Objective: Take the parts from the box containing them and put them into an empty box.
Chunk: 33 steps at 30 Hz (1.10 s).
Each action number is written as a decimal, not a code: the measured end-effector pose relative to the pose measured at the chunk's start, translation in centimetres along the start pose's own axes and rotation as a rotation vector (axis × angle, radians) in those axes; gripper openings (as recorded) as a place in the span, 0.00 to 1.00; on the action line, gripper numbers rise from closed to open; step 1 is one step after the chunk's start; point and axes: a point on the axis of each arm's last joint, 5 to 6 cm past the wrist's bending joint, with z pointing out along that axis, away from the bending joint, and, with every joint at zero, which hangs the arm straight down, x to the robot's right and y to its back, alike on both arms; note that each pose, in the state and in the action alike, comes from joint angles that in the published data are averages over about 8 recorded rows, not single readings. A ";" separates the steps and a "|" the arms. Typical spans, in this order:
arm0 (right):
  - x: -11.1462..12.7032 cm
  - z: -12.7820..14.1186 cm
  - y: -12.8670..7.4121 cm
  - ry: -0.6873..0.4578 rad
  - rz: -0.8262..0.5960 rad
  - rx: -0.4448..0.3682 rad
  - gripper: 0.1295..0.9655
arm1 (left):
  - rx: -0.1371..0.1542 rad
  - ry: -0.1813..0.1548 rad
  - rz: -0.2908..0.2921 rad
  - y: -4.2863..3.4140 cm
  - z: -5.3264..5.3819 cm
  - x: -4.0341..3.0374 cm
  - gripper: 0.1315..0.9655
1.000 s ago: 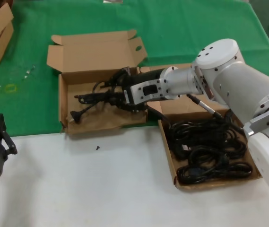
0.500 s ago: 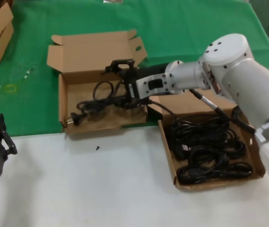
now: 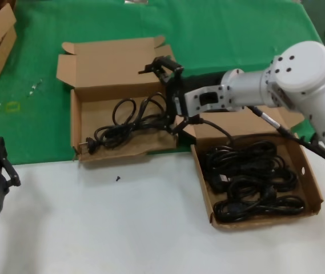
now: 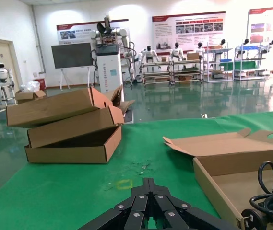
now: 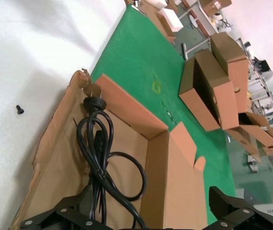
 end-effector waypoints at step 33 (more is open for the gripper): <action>-7.1 -1.4 -1.4 0.236 0.363 -0.013 1.00 | 0.000 0.000 0.000 0.00 0.0 0.00 0.29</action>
